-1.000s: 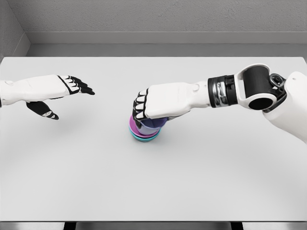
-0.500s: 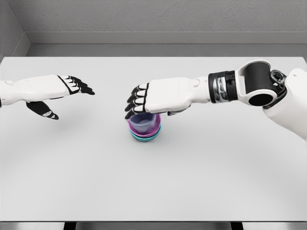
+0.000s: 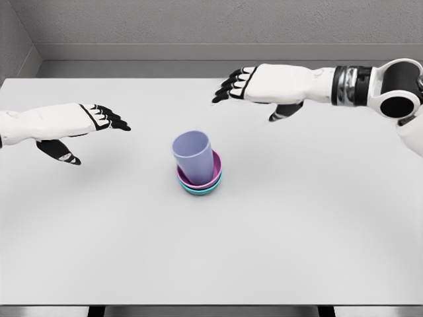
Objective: Stacking bowl and cup with both arms
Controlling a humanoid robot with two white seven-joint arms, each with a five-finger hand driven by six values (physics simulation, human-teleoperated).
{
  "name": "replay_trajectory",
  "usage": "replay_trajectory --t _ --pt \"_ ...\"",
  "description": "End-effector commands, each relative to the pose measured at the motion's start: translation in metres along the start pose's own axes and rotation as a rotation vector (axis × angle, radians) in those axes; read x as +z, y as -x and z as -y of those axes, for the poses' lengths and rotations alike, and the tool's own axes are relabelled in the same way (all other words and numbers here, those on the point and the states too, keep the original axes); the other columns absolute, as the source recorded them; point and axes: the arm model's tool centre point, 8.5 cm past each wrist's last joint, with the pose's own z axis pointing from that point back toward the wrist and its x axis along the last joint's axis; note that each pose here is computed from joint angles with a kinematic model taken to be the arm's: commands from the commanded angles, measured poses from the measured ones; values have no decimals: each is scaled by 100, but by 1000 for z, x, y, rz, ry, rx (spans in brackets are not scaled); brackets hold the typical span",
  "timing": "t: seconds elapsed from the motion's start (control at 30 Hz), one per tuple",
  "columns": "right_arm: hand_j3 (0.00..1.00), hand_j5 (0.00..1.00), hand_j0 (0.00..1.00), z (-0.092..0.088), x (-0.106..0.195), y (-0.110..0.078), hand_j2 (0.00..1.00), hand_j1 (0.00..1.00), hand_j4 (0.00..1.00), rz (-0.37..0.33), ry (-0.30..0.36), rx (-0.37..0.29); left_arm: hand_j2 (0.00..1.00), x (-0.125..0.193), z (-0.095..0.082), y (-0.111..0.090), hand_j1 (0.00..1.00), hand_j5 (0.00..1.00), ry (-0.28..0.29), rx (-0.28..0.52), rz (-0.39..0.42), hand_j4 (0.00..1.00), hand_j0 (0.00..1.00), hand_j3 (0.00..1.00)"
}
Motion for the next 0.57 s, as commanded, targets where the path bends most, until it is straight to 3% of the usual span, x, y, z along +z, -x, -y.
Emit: replay_trajectory --t 0.0,0.07,0.17,0.27,0.33,0.53 --pt "100 100 100 -20 21 38 100 100 100 -111 -11 -101 100 3 -1 2 100 100 -2 4 -7 100 100 100" --pt "100 100 100 -43 35 63 100 100 100 -190 -33 -185 100 4 -1 2 100 100 -1 3 -9 100 100 100" --pt "100 100 100 -71 49 82 100 100 100 -259 -66 -268 100 8 -11 4 100 100 -40 -6 -20 100 100 100" --pt "100 100 100 -75 61 92 100 100 100 -299 -41 -304 100 -22 -7 -6 100 100 -81 36 47 100 100 100" --pt "100 100 100 -77 63 93 100 100 100 -303 -41 -312 100 -20 -8 -6 100 100 -100 65 61 100 100 100" --pt "100 100 100 -80 61 92 100 100 100 -301 -44 -317 100 -21 0 -7 100 100 -87 77 65 100 100 100"
